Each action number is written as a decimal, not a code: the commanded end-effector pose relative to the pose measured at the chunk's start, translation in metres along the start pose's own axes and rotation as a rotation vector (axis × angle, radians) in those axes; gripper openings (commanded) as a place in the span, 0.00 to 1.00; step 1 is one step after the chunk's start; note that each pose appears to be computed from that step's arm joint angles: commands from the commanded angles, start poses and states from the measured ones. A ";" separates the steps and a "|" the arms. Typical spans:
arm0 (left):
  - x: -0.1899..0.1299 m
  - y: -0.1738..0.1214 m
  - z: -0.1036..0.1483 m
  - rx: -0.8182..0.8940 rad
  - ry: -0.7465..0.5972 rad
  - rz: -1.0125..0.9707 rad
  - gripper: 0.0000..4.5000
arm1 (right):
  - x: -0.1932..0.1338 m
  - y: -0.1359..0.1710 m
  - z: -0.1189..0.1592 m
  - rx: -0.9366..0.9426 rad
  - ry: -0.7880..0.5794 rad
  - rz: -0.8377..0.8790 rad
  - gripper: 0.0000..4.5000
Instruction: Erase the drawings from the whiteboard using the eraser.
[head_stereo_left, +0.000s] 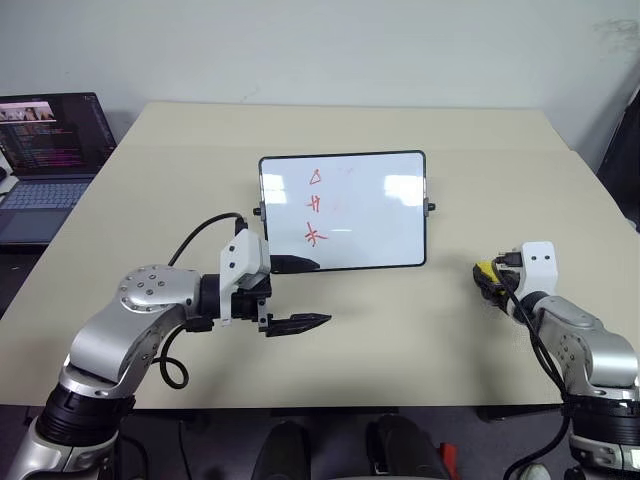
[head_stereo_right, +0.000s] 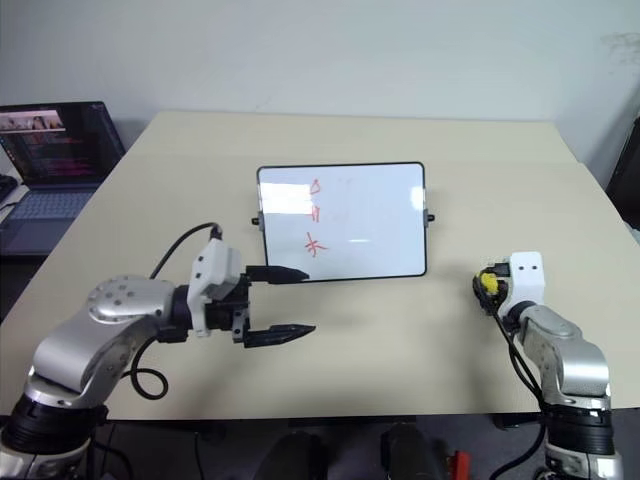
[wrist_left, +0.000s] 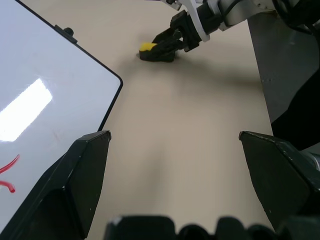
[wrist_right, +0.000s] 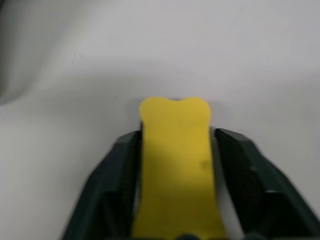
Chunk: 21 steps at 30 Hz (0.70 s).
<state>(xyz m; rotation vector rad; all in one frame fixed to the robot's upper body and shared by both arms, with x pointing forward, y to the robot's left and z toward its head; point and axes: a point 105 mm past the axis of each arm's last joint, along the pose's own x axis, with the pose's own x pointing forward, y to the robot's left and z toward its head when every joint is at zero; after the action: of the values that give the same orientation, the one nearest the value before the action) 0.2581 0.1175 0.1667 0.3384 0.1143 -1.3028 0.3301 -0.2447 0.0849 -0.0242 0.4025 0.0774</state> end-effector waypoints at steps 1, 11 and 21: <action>-0.005 -0.001 0.004 0.030 -0.005 0.011 1.00 | -0.001 -0.004 0.015 -0.006 -0.058 -0.013 0.30; -0.005 -0.003 0.002 0.021 -0.002 0.014 1.00 | -0.001 -0.003 0.013 0.001 -0.052 0.005 0.28; -0.022 0.021 0.002 -0.041 -0.052 0.298 1.00 | -0.035 0.047 0.048 -0.118 -0.187 0.191 0.28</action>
<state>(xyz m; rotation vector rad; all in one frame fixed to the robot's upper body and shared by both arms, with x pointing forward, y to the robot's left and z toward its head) 0.2700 0.1388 0.1647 0.2688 0.1025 -1.0794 0.3201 -0.2200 0.1154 -0.0642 0.3009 0.1974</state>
